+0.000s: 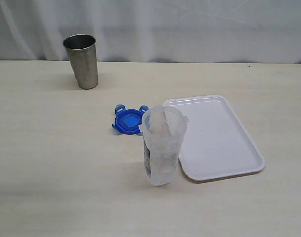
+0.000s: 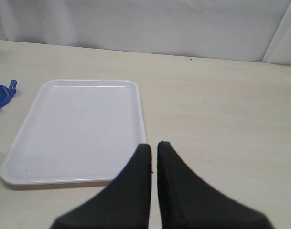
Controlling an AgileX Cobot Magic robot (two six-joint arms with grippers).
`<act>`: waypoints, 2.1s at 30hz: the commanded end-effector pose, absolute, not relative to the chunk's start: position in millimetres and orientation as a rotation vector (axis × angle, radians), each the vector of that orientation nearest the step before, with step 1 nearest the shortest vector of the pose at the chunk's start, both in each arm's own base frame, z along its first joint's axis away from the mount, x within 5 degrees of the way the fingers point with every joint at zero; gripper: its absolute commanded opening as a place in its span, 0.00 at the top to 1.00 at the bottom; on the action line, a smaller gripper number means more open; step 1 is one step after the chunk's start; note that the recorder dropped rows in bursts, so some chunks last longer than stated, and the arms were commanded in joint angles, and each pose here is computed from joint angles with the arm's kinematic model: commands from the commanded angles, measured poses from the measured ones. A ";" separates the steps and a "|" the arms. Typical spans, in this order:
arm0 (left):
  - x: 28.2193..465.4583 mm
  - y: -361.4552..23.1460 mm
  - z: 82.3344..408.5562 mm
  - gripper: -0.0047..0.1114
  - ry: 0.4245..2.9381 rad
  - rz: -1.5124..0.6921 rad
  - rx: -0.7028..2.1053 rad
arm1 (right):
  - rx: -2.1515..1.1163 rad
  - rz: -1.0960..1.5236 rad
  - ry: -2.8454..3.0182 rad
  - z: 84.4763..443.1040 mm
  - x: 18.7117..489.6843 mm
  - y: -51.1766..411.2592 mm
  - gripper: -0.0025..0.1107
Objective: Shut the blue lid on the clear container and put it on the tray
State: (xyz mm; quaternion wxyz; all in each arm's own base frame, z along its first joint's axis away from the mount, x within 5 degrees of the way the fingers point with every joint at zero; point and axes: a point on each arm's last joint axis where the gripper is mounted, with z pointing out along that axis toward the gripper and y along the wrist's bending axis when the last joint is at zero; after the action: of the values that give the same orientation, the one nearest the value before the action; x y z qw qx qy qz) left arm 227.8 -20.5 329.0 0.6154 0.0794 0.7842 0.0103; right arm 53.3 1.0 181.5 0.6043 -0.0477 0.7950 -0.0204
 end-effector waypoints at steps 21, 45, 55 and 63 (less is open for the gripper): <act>267.4 -24.8 276.5 0.96 2.437 0.021 0.262 | -0.111 -0.055 1.835 181.2 53.2 0.7 0.94; 322.9 -143.4 126.3 0.63 2.574 -0.662 -0.187 | -0.112 -0.055 1.835 181.2 53.2 0.7 0.94; 337.6 -171.7 97.9 0.63 2.604 -0.873 -0.431 | -0.110 -0.054 1.835 181.2 53.2 0.7 0.94; 339.9 -172.3 89.6 0.64 2.619 -0.860 -0.446 | -0.110 -0.054 1.835 181.2 53.2 0.7 0.94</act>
State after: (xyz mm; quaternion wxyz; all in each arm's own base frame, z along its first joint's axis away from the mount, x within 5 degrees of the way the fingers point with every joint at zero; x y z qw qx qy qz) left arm 336.4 -171.0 89.4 0.1698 -0.1512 0.9253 -0.3037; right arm 53.3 1.0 181.5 0.6043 -0.0477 0.7950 -0.0204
